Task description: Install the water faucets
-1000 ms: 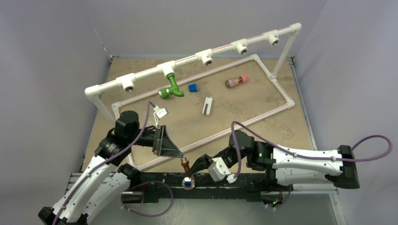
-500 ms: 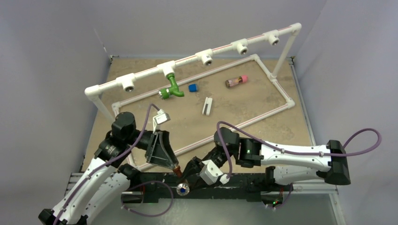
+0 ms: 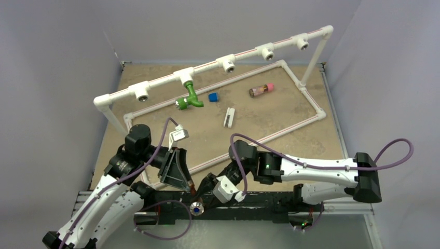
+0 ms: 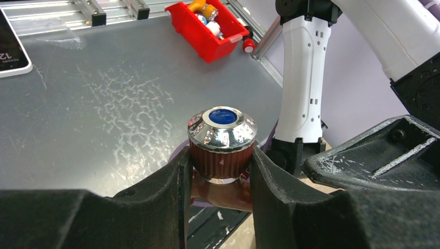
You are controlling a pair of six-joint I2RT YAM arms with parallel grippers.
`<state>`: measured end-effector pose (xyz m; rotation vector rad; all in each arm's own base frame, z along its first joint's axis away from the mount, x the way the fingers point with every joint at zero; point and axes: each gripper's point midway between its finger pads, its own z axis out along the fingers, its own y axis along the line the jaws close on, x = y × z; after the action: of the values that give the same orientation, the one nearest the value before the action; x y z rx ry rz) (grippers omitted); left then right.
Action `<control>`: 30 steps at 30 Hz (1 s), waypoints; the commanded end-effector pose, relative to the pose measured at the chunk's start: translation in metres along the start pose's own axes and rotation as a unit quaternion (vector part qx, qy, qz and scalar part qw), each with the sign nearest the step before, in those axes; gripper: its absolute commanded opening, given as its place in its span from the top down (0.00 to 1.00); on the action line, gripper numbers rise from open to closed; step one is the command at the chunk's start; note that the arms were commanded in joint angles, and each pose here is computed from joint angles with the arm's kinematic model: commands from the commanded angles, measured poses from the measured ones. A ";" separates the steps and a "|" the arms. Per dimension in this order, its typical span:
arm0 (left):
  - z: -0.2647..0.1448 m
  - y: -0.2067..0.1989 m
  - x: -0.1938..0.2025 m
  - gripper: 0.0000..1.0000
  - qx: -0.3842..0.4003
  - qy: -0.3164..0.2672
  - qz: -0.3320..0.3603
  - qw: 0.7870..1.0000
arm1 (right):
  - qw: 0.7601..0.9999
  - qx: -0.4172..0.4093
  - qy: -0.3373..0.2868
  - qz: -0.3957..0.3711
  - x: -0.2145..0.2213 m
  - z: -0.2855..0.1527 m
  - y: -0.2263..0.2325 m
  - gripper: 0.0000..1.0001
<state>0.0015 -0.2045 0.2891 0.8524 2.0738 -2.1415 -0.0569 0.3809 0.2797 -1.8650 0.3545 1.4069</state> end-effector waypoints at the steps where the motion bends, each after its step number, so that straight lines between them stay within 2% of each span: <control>1: -0.001 -0.004 0.005 0.49 0.013 0.012 0.027 0.999 | 0.999 -0.003 -0.031 -0.031 -0.028 0.003 -0.012 1.00; 9: -0.003 -0.005 0.011 0.78 0.022 0.022 0.033 0.999 | 0.999 0.008 -0.034 -0.032 -0.029 0.003 -0.015 1.00; 12: -0.003 -0.004 0.012 1.00 0.024 0.024 0.033 0.999 | 0.999 0.009 -0.035 -0.030 -0.028 0.003 -0.016 1.00; 15: -0.003 -0.005 0.013 1.00 0.024 0.023 0.042 0.999 | 0.999 0.011 -0.033 -0.026 -0.027 0.004 -0.018 1.00; 17: -0.003 -0.006 0.012 1.00 0.021 0.019 0.044 0.999 | 0.999 0.017 -0.030 -0.018 -0.025 0.004 -0.019 0.90; 19: -0.002 -0.002 0.011 1.00 0.015 0.015 0.038 0.999 | 0.999 0.024 -0.028 -0.009 -0.025 0.003 -0.020 0.74; 20: -0.002 0.001 0.010 1.00 0.012 0.013 0.034 0.999 | 0.999 0.027 -0.028 -0.002 -0.025 0.003 -0.019 0.69; 23: 0.000 0.012 0.010 1.00 0.000 0.004 0.020 1.000 | 0.999 0.040 -0.029 0.018 -0.026 0.001 -0.020 0.66; 27: 0.001 0.022 0.006 1.00 -0.015 -0.014 0.013 1.000 | 0.995 0.079 -0.016 0.051 -0.022 -0.007 -0.022 0.49; 30: 0.002 0.025 0.002 1.00 -0.023 -0.030 0.012 0.999 | 0.993 0.099 -0.007 0.071 -0.016 -0.015 -0.018 0.45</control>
<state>0.0000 -0.2036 0.2683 0.8164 2.1124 -2.1373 -0.0550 0.3816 0.2776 -1.8261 0.5515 1.4707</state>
